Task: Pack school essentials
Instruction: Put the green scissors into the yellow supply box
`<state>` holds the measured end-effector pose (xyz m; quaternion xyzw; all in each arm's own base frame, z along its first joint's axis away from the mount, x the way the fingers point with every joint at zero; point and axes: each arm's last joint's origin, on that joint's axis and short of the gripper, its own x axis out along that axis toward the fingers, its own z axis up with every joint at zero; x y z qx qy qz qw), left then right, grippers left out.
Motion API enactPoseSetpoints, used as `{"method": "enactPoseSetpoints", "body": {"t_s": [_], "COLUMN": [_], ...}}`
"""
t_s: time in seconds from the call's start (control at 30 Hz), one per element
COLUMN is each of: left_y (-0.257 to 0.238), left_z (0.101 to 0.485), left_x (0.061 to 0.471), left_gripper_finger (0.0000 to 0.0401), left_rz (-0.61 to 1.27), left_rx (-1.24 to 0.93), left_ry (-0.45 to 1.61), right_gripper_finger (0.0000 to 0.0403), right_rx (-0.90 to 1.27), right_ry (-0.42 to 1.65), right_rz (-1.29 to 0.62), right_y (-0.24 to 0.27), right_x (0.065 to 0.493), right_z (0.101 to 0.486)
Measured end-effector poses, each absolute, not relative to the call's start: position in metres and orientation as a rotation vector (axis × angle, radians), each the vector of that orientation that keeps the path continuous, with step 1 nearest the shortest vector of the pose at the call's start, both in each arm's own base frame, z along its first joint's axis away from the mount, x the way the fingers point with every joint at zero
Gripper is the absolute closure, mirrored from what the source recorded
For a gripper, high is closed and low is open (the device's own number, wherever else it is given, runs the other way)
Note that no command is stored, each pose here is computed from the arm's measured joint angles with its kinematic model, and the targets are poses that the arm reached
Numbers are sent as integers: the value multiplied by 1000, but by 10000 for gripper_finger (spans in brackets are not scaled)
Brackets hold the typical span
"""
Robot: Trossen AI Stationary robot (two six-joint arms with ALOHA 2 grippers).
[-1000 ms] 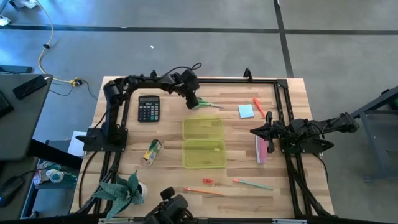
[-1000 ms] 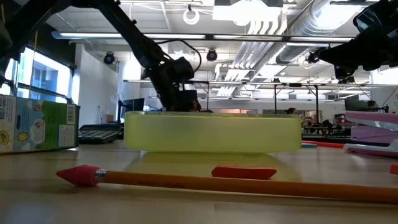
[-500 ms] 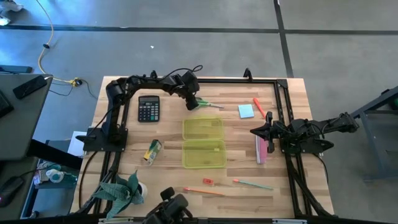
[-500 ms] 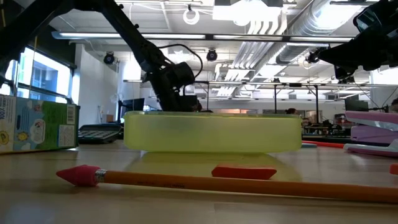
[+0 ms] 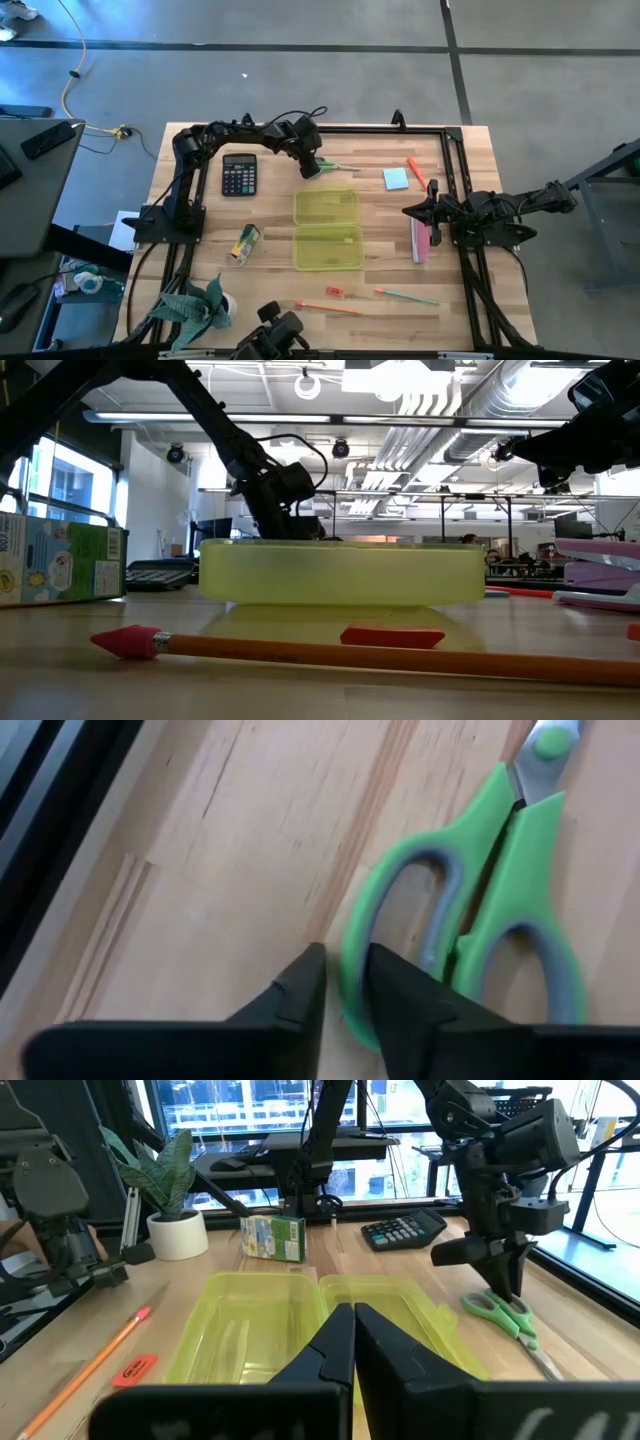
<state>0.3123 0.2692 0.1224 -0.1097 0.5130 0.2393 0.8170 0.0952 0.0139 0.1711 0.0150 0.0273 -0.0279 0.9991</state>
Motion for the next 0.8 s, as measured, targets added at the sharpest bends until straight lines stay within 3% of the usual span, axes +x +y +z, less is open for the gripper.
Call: {"method": "enactPoseSetpoints", "body": {"t_s": [0.13,0.47,0.8], "left_y": [269,266,256], "left_z": [122,126,157], "left_x": [312,314,313], "left_gripper_finger": [388,389,394], "left_rz": [504,496,518], "left_rx": [-222,-210,-209], "left_ry": [1097,1092,1051], "right_gripper_finger": [403,403,403], "right_rx": [30,30,30], "right_ry": [54,55,54], "right_rz": [-56,-56,-56], "right_y": [14,14,14], "right_x": [95,95,95], "right_z": [171,171,171]}}
